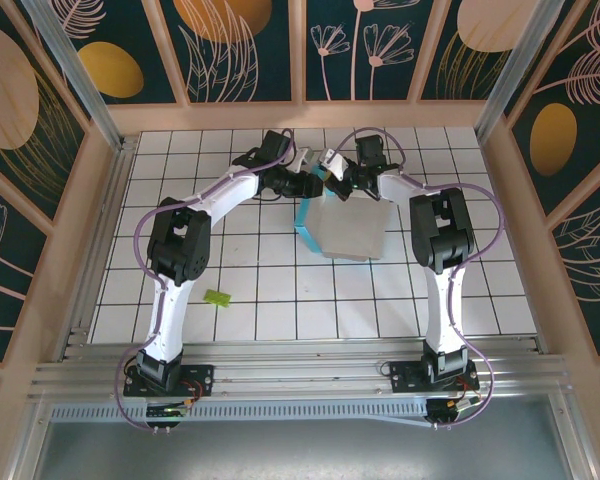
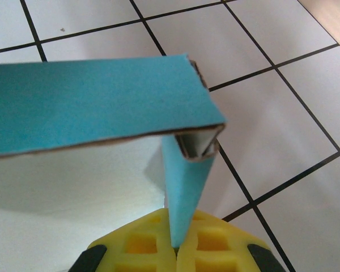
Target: Fold the paper box
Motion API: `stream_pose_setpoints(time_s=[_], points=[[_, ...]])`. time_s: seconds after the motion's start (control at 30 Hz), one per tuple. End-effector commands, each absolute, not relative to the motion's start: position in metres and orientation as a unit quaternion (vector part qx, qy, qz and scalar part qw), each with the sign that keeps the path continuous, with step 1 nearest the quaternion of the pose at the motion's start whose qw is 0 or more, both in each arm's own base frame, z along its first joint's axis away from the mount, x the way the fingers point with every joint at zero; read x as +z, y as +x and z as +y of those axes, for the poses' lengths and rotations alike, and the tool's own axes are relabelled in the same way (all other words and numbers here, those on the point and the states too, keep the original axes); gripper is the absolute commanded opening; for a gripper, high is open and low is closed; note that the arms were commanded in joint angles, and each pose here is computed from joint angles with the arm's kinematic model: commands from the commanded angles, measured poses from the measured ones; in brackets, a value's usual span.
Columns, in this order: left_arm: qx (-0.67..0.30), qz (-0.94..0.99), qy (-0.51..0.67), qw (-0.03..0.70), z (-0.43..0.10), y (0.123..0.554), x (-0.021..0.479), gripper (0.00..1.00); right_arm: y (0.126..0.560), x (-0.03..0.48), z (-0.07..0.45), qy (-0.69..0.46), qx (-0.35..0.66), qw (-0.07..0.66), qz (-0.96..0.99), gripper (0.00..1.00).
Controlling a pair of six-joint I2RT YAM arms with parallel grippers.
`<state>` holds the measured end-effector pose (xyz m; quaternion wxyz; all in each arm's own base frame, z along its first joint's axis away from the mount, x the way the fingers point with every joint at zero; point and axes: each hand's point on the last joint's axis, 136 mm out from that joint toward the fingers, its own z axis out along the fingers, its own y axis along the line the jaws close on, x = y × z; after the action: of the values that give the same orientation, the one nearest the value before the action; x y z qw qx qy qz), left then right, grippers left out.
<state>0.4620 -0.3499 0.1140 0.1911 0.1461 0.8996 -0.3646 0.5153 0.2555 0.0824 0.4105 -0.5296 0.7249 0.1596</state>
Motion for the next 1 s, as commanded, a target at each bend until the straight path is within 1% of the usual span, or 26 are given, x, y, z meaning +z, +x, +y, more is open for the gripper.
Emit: stream_pose_setpoints(time_s=[0.0,0.07,0.23,0.27,0.3,0.33,0.4,0.43,0.53,0.57,0.63,0.7,0.83,0.97], points=[[-0.368,0.895,0.151,0.202,-0.352,0.453,0.131,0.47,0.503,0.059,0.253,-0.542,0.148,0.369,0.741,0.00],[-0.365,0.888,0.151,0.235,-0.344,0.450,0.155,0.54,0.503,0.073,0.242,-0.549,0.127,0.378,0.734,0.00],[-0.393,0.845,0.132,0.338,-0.313,0.426,0.245,0.81,0.495,0.125,0.211,-0.585,0.073,0.396,0.704,0.00],[-0.396,0.837,0.130,0.354,-0.307,0.418,0.257,0.84,0.493,0.134,0.208,-0.594,0.061,0.394,0.699,0.00],[-0.398,0.822,0.129,0.387,-0.296,0.406,0.282,0.86,0.491,0.144,0.204,-0.605,0.046,0.390,0.692,0.00],[-0.396,0.813,0.121,0.409,-0.285,0.396,0.293,0.88,0.489,0.152,0.202,-0.616,0.030,0.385,0.686,0.00],[-0.391,0.792,0.109,0.456,-0.264,0.375,0.316,0.89,0.485,0.165,0.198,-0.644,-0.012,0.370,0.670,0.00],[-0.383,0.785,0.097,0.478,-0.251,0.365,0.321,0.90,0.482,0.167,0.198,-0.666,-0.046,0.351,0.657,0.00],[-0.347,0.766,0.052,0.538,-0.210,0.342,0.330,0.90,0.466,0.152,0.198,-0.749,-0.137,0.255,0.597,0.00],[-0.338,0.763,0.042,0.549,-0.200,0.335,0.326,0.91,0.461,0.146,0.198,-0.767,-0.158,0.228,0.578,0.00],[-0.326,0.749,0.026,0.576,-0.183,0.322,0.325,0.93,0.449,0.136,0.204,-0.796,-0.186,0.182,0.547,0.00],[-0.316,0.745,0.017,0.587,-0.171,0.312,0.319,0.97,0.431,0.121,0.212,-0.826,-0.200,0.138,0.509,0.00],[-0.305,0.760,0.017,0.573,-0.163,0.299,0.297,0.97,0.385,0.071,0.241,-0.873,-0.205,0.089,0.433,0.00],[-0.305,0.771,0.014,0.559,-0.158,0.288,0.283,0.97,0.366,0.026,0.261,-0.885,-0.222,0.099,0.397,0.00]])
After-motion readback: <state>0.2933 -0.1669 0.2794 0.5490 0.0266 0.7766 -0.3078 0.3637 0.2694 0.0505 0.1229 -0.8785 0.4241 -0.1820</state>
